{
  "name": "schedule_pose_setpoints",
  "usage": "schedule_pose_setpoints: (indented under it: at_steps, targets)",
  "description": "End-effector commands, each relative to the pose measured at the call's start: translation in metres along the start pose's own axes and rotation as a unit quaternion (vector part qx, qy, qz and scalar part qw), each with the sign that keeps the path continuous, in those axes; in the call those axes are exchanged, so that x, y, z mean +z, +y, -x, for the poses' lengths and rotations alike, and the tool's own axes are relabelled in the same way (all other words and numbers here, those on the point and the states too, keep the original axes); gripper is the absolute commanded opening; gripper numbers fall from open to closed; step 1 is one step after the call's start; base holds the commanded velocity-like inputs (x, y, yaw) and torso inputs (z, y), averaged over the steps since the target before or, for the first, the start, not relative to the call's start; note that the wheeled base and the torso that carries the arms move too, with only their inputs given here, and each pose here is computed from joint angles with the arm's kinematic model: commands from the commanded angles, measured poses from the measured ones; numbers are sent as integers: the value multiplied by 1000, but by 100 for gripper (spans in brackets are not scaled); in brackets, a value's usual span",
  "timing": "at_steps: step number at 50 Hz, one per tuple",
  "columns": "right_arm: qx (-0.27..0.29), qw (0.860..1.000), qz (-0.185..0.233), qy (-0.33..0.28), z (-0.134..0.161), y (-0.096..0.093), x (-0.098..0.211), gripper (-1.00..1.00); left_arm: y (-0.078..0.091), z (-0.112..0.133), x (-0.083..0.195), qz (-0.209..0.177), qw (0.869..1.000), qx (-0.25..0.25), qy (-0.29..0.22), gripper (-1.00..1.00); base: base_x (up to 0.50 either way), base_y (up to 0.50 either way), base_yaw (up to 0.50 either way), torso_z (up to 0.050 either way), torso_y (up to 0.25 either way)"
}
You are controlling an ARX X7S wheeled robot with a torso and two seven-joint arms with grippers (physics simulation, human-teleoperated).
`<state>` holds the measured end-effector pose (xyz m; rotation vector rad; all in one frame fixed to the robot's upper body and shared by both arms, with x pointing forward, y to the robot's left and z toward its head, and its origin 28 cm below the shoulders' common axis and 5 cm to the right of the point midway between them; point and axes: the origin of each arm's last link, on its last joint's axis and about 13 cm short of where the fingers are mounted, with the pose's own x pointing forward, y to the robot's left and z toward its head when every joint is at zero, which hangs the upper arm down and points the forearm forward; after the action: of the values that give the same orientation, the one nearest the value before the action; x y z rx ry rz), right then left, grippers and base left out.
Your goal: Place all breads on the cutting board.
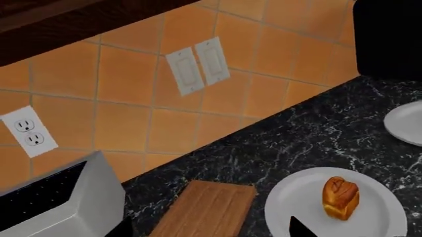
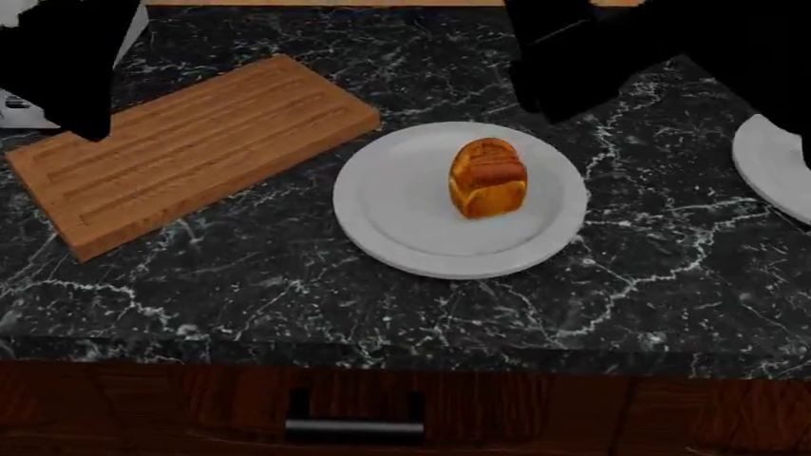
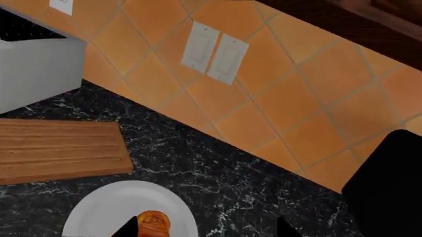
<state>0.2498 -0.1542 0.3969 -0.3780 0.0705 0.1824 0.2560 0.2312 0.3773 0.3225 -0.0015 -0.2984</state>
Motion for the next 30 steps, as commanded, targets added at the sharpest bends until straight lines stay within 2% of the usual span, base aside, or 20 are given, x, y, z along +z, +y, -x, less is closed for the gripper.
schedule_pose_setpoints:
  at_steps: [1, 4, 5, 6, 13, 30]
  targets:
    - [-6, 999, -3, 35, -5, -21, 33, 100, 16, -5, 37, -2, 1000, 8, 3, 100, 500, -159, 0, 0, 0]
    - [-2, 999, 8, 41, -9, -20, 33, 100, 13, -10, 37, -2, 1000, -3, 6, 100, 500, -154, 0, 0, 0]
    - [-8, 999, 33, 41, -10, -20, 33, 100, 11, -11, 36, 0, 1000, -8, 8, 100, 500, -155, 0, 0, 0]
    - [-4, 999, 19, 41, -12, -20, 32, 100, 11, -11, 36, 0, 1000, -7, 6, 100, 500, -136, 0, 0, 0]
    - [0, 998, 40, 50, -22, -16, 26, 100, 15, -18, 23, 20, 1000, -6, 17, 100, 500, -96, 0, 0, 0]
    - [19, 997, 47, 64, -30, -7, 21, 100, 17, -17, 24, 28, 1000, -2, 13, 100, 500, 104, 0, 0, 1]
